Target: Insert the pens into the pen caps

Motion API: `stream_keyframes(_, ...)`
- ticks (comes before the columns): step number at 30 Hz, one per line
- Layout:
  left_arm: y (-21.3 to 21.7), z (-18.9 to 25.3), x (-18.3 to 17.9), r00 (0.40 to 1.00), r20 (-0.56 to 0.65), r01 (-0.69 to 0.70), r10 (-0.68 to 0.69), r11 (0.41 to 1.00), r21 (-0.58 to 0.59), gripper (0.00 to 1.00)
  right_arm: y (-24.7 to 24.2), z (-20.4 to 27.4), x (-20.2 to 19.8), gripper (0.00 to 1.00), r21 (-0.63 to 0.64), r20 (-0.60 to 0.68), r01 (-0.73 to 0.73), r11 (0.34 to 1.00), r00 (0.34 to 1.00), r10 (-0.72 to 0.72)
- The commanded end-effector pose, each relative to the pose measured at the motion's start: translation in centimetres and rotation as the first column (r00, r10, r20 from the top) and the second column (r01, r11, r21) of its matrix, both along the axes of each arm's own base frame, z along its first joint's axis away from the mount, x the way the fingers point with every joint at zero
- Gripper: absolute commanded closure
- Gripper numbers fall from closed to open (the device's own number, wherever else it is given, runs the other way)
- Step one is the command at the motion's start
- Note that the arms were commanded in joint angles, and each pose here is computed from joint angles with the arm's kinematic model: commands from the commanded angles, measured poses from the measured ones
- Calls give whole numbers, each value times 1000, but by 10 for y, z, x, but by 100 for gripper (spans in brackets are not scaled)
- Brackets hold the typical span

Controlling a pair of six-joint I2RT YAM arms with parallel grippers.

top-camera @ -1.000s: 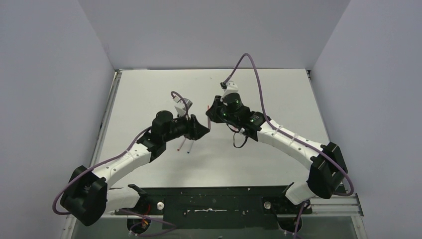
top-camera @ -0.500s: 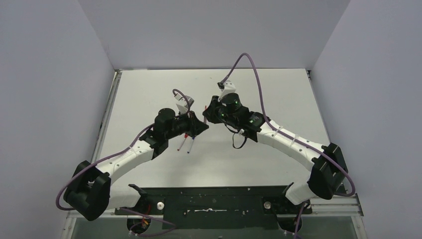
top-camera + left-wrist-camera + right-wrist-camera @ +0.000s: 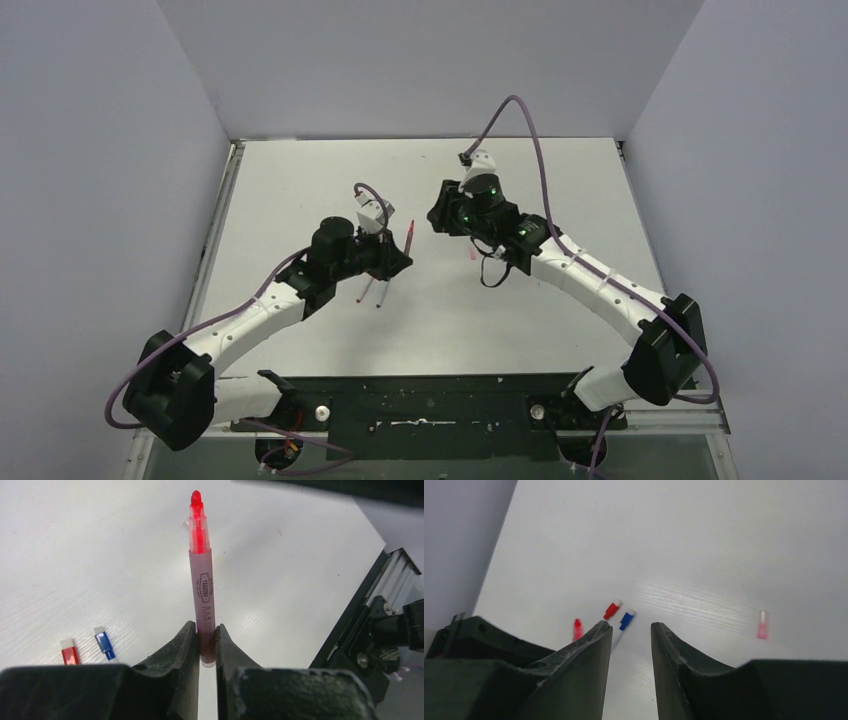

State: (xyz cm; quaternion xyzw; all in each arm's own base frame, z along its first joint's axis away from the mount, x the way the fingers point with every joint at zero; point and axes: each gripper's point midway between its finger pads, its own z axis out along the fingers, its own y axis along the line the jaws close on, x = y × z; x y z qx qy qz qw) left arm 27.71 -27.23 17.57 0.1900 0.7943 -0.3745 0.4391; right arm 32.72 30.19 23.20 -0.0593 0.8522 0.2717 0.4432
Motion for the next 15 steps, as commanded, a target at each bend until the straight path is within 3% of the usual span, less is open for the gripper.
stream_keyframes(1, 14, 7, -3, 999, 38, -13, 9, 996, 91, 100, -56, 11, 23, 64, -56, 25, 117, 992, 993, -116)
stream_keyframes(10, 36, -11, -24, 999, -37, -15, 23, 982, 190, 100, -79, -79, 35, 62, -275, -163, 85, 958, 978, -134)
stream_keyframes(12, 38, -8, -27, 999, -36, -13, 20, 980, 197, 100, -79, -94, 40, 55, -306, -175, 73, 949, 976, -131)
stream_keyframes(15, 41, 0, -32, 1000, -30, 1, 5, 979, 205, 100, -81, -108, 48, 53, -335, -180, 68, 940, 974, -135)
